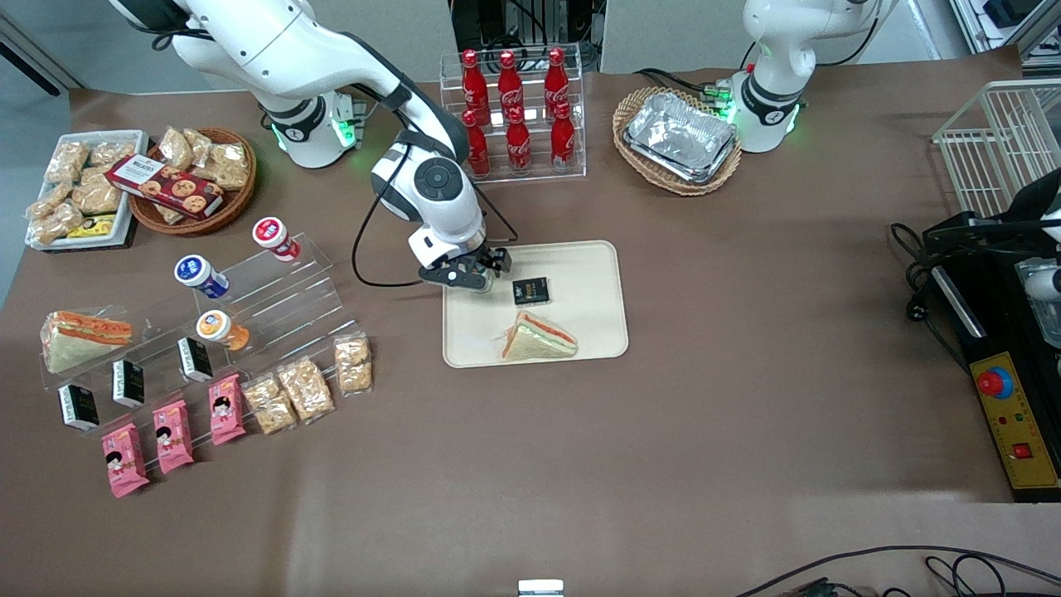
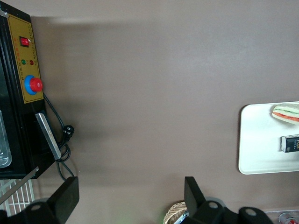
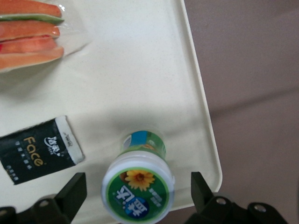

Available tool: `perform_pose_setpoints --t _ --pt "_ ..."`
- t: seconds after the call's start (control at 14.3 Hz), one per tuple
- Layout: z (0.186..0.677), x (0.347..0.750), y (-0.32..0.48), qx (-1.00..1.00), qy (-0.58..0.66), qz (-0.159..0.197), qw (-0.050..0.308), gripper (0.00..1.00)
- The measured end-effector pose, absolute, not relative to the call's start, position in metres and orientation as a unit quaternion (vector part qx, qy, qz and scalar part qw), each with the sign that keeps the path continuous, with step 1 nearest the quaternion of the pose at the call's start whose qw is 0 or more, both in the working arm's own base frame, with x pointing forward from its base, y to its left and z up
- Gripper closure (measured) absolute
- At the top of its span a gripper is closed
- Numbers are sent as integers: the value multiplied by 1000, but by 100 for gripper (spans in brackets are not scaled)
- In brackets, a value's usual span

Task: Place green gum on tray

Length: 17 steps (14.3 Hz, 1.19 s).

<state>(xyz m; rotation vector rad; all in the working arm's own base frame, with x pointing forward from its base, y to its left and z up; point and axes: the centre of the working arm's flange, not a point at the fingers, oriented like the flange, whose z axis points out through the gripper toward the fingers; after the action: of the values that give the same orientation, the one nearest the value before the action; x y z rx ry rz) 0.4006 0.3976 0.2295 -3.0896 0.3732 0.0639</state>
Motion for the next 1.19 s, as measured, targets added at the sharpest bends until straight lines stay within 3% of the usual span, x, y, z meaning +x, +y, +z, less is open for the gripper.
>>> perform_pose_setpoints --t 0.42,0.56,0.7,0.91,1.19 --pt "256 423 385 -990 136 -2 20 0" --pt "289 438 367 -992 127 -12 -3 0" --pt "331 446 355 -992 122 -1 -13 0" --pt "401 465 320 -993 110 30 1 0" --pt "464 498 248 -994 96 43 -8 0"
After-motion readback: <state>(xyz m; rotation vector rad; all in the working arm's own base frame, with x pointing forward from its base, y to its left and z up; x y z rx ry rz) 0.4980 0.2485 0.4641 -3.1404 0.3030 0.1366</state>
